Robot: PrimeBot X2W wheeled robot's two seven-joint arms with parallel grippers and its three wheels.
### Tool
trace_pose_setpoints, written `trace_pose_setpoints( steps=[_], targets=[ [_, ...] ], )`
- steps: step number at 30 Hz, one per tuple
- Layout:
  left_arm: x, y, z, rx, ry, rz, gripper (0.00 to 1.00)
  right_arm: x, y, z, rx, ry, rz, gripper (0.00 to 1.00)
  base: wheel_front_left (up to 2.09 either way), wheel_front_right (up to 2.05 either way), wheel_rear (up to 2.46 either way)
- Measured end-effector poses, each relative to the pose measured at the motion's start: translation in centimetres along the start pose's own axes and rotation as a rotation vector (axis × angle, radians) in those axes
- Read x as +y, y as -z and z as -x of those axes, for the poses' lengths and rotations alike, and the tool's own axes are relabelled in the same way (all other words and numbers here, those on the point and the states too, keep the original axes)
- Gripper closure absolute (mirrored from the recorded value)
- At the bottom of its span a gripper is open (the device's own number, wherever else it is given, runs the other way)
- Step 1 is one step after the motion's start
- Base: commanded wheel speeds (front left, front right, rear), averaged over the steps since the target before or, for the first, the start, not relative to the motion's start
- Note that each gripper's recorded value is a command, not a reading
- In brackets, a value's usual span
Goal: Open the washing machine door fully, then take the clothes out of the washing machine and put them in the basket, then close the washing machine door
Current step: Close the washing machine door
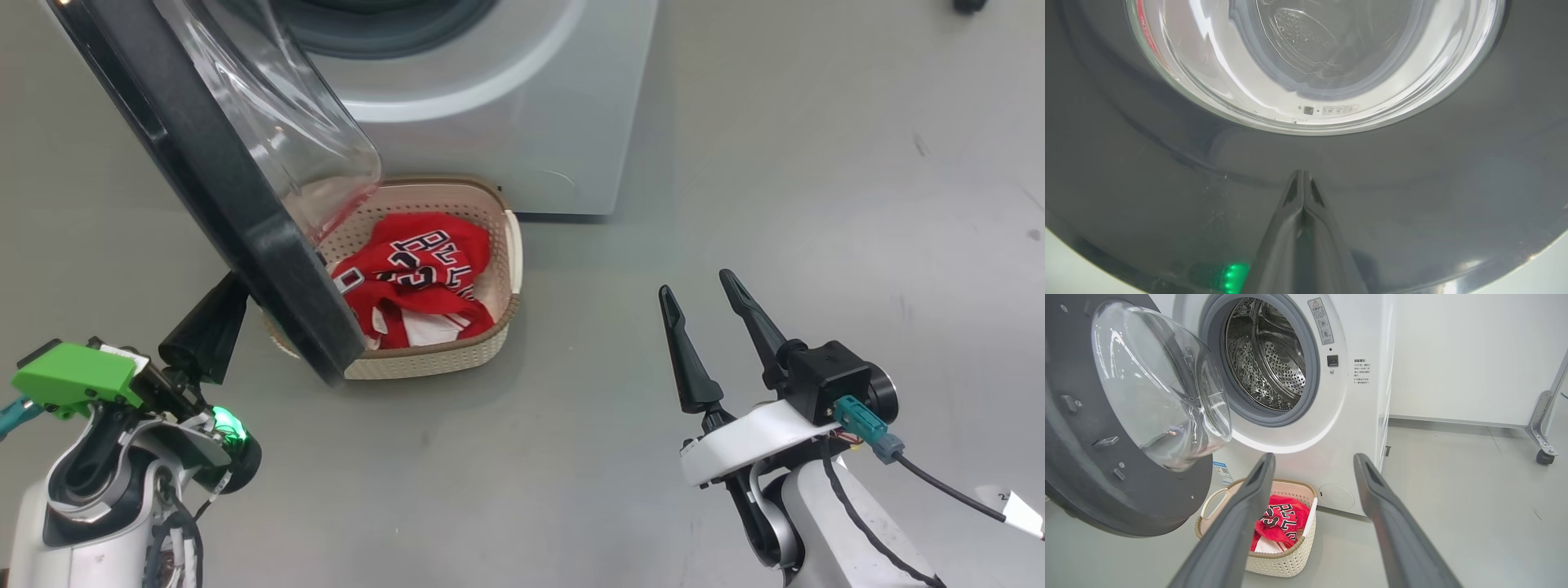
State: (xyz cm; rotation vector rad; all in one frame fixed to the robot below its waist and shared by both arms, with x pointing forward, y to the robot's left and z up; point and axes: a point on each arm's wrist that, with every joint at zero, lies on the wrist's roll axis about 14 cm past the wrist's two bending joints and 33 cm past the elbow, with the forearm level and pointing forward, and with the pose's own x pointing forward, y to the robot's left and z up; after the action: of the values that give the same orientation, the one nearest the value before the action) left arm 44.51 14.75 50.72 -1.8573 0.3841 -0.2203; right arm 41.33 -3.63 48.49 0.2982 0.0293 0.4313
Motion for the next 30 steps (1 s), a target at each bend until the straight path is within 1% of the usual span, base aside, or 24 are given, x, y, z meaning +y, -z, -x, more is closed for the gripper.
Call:
trace_pose_setpoints(
  steps=[10,15,30],
  targets=[
    [1.8,2.6,-3.5,0.076,-0.036,0.019,1.00,-3.4,-0.6,1.7,-0.012,0.111,0.013,0.00,0.00,0.00,0.00],
    [2.3,4.1,-5.8,0.113,-0.042,0.028,1.00,-5.1,-1.4,2.4,-0.031,0.165,0.020,0.00,0.00,0.00,0.00],
    [4.0,7.8,-12.8,0.184,-0.057,0.036,1.00,-9.5,-1.6,4.9,-0.028,0.323,0.031,0.00,0.00,0.00,0.00]
  ],
)
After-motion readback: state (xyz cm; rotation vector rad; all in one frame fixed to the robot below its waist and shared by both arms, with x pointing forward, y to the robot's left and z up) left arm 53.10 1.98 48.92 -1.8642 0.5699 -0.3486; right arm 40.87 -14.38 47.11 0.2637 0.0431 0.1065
